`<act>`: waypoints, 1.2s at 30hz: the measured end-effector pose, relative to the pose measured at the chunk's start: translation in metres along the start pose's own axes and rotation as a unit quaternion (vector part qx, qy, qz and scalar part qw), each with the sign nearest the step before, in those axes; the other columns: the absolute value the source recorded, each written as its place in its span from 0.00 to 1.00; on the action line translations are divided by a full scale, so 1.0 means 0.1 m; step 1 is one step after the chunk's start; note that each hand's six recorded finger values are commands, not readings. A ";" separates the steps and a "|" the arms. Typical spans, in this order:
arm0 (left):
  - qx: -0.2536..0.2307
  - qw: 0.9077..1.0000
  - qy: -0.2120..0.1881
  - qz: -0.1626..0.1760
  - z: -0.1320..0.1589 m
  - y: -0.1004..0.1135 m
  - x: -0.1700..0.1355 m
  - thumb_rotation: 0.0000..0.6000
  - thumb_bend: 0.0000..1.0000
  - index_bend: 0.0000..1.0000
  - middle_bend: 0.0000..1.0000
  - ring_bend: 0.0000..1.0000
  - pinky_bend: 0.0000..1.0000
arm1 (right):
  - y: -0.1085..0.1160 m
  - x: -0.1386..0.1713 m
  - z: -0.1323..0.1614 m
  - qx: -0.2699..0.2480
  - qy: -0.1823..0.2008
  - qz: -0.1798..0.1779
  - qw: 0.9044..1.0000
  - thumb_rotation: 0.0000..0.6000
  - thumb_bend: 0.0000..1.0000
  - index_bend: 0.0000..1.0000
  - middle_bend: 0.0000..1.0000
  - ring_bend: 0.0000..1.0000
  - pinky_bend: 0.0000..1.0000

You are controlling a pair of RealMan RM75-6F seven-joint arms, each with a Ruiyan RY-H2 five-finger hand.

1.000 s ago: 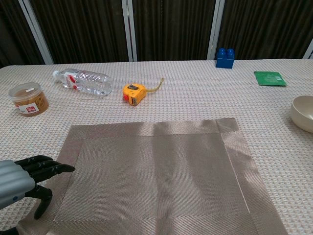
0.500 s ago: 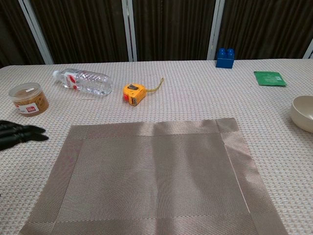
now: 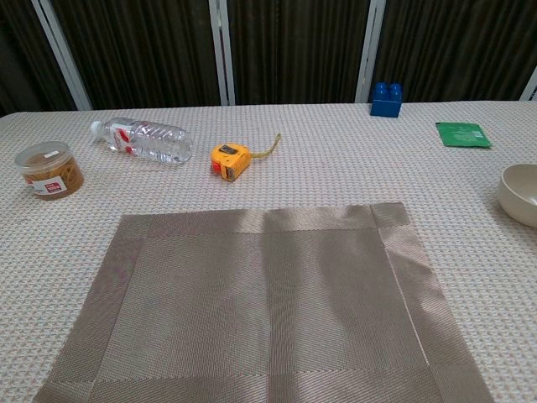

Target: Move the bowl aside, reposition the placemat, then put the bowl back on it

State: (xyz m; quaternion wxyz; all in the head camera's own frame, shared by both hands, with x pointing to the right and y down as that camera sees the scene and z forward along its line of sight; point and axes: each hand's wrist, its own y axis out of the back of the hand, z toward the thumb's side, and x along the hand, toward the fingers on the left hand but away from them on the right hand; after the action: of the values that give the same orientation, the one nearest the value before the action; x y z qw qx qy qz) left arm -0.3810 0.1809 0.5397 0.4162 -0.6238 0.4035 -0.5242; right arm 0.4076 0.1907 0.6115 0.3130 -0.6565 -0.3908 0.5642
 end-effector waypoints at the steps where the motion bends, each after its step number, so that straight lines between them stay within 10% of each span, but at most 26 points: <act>1: -0.002 1.000 0.004 0.000 -0.02 0.00 0.01 1.00 0.37 0.00 0.00 0.00 0.00 | -0.04 -0.06 -0.03 0.003 -0.003 0.010 1.000 1.00 0.01 0.12 0.00 0.00 0.00; 19: -0.023 0.999 0.033 -0.015 -0.23 0.01 0.10 1.00 0.37 0.00 0.00 0.00 0.00 | -0.56 -0.70 -0.27 0.066 -0.040 0.081 0.994 1.00 0.10 0.35 0.00 0.00 0.00; 36: -0.040 0.999 0.030 -0.019 -0.22 0.04 0.06 1.00 0.37 0.00 0.00 0.00 0.00 | -0.68 -0.88 -0.18 0.085 -0.024 0.046 0.995 1.00 0.33 0.63 0.00 0.00 0.00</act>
State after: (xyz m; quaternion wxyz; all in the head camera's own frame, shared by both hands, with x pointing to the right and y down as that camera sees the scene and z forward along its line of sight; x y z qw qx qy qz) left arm -0.4021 0.1715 0.5403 0.3685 -0.6318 0.4246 -0.5336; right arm 0.4093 0.1489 0.7165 0.3321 -0.6313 -0.3183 0.6244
